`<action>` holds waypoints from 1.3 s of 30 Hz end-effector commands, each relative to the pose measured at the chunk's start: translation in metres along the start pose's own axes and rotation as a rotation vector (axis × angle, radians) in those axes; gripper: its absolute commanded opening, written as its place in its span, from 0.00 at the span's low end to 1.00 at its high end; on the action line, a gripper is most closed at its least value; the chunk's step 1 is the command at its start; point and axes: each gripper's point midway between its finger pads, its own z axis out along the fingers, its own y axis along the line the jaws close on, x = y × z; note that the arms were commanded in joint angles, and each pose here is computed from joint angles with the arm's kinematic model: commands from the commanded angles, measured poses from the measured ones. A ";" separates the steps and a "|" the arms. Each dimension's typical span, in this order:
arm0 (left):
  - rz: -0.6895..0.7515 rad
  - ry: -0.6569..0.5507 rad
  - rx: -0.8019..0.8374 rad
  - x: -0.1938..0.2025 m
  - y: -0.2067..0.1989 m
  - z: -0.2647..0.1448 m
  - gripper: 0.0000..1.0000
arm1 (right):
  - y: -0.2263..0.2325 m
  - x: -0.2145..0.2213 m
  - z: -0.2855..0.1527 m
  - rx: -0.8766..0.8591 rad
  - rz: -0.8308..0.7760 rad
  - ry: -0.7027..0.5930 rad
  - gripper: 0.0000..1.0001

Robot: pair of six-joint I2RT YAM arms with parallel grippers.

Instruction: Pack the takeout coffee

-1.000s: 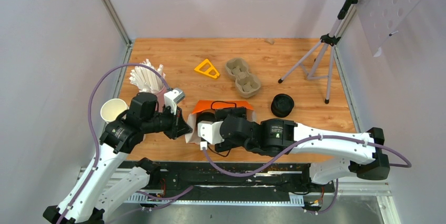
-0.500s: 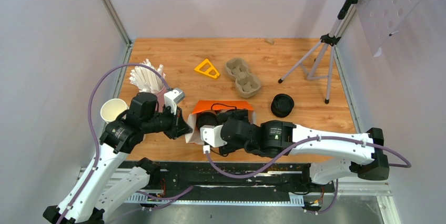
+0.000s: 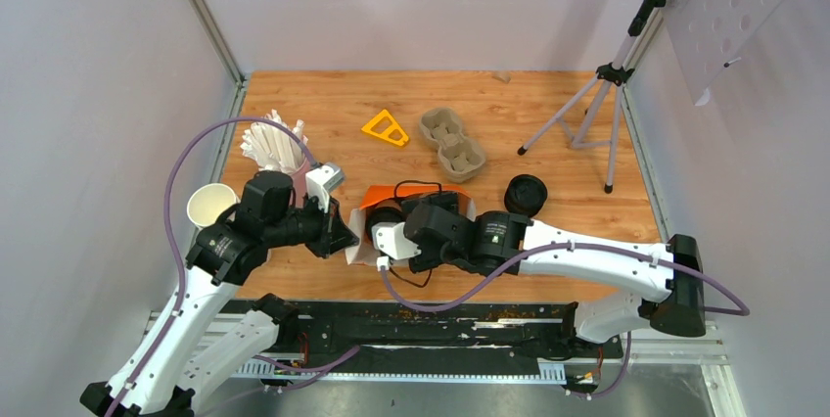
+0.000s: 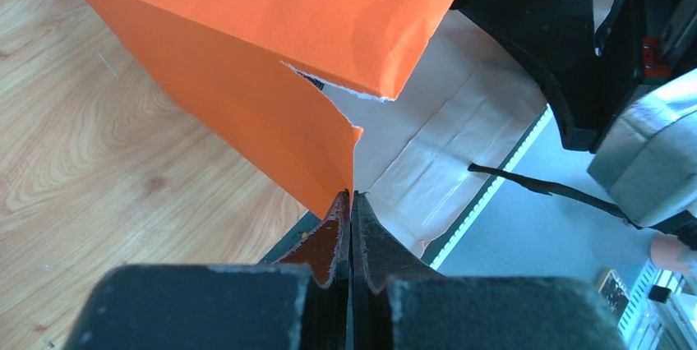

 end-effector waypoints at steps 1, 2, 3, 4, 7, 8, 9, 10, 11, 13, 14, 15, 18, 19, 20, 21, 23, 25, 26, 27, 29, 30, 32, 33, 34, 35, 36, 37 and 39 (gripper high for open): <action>0.049 -0.033 0.017 -0.009 -0.002 0.002 0.01 | -0.010 -0.012 0.003 0.006 -0.008 -0.050 0.71; 0.050 -0.037 0.017 -0.011 -0.002 0.002 0.01 | -0.008 -0.013 0.005 -0.002 -0.011 -0.049 0.71; 0.050 -0.040 0.017 -0.013 -0.002 0.002 0.01 | -0.008 -0.013 0.007 -0.004 -0.011 -0.048 0.71; 0.049 -0.043 0.019 -0.014 -0.002 0.002 0.01 | -0.008 -0.013 0.010 -0.007 -0.013 -0.044 0.71; 0.041 -0.051 0.025 -0.016 -0.003 0.004 0.01 | -0.006 -0.012 0.015 -0.022 -0.020 -0.033 0.71; 0.040 -0.053 0.028 -0.016 -0.004 0.004 0.01 | -0.005 -0.010 0.016 -0.028 -0.024 -0.028 0.70; 0.039 -0.053 0.028 -0.016 -0.003 0.005 0.01 | -0.004 -0.009 0.017 -0.030 -0.029 -0.023 0.71; 0.039 -0.053 0.029 -0.016 -0.003 0.005 0.01 | -0.003 -0.009 0.018 -0.032 -0.034 -0.019 0.71; 0.039 -0.053 0.028 -0.016 -0.004 0.004 0.01 | -0.002 -0.008 0.019 -0.033 -0.038 -0.011 0.71; 0.042 -0.054 0.026 -0.017 -0.003 0.004 0.01 | -0.001 -0.006 0.020 -0.034 -0.040 -0.001 0.71; 0.044 -0.056 0.027 -0.017 -0.003 0.004 0.01 | 0.000 -0.005 0.021 -0.036 -0.040 0.002 0.70; 0.044 -0.054 0.026 -0.017 -0.003 0.004 0.01 | 0.000 -0.005 0.022 -0.037 -0.040 0.003 0.71; 0.042 -0.052 0.031 -0.018 -0.004 0.004 0.01 | 0.001 -0.004 0.024 -0.036 -0.041 0.015 0.71; 0.041 -0.054 0.034 -0.019 -0.005 0.004 0.01 | 0.001 -0.004 0.025 -0.035 -0.041 0.019 0.71; 0.040 -0.054 0.035 -0.019 -0.005 0.005 0.01 | 0.001 -0.004 0.025 -0.035 -0.041 0.022 0.71; 0.039 -0.055 0.036 -0.019 -0.005 0.005 0.01 | 0.001 -0.003 0.026 -0.034 -0.041 0.025 0.71; 0.040 -0.056 0.037 -0.019 -0.005 0.005 0.01 | 0.000 -0.002 0.026 -0.030 -0.038 0.033 0.71; 0.039 -0.059 0.039 -0.020 -0.006 0.005 0.01 | 0.001 -0.001 0.026 -0.032 -0.034 0.034 0.71; 0.038 -0.059 0.038 -0.020 -0.006 0.005 0.01 | 0.002 -0.001 0.026 -0.034 -0.037 0.033 0.71; 0.039 -0.061 0.040 -0.021 -0.006 0.005 0.01 | 0.002 0.000 0.026 -0.035 -0.038 0.033 0.71; 0.038 -0.062 0.043 -0.021 -0.007 0.005 0.01 | 0.003 0.000 0.027 -0.032 -0.045 0.035 0.71; 0.039 -0.063 0.044 -0.021 -0.007 0.005 0.01 | 0.003 0.001 0.027 -0.030 -0.052 0.038 0.71; 0.040 -0.065 0.045 -0.022 -0.007 0.005 0.01 | 0.001 0.003 0.029 -0.012 -0.054 0.053 0.71; 0.040 -0.065 0.045 -0.022 -0.007 0.005 0.01 | 0.000 0.004 0.031 -0.005 -0.056 0.065 0.71; 0.040 -0.065 0.045 -0.022 -0.007 0.005 0.01 | -0.001 0.005 0.032 0.001 -0.056 0.078 0.71; 0.040 -0.065 0.045 -0.022 -0.007 0.005 0.01 | -0.003 0.006 0.032 0.007 -0.057 0.089 0.71; 0.040 -0.065 0.047 -0.022 -0.007 0.005 0.01 | -0.004 0.006 0.032 0.013 -0.051 0.097 0.71; 0.040 -0.065 0.047 -0.022 -0.007 0.005 0.01 | -0.006 0.005 0.032 0.020 -0.043 0.098 0.71; 0.041 -0.065 0.048 -0.022 -0.007 0.005 0.01 | -0.008 0.003 0.030 0.023 -0.033 0.089 0.71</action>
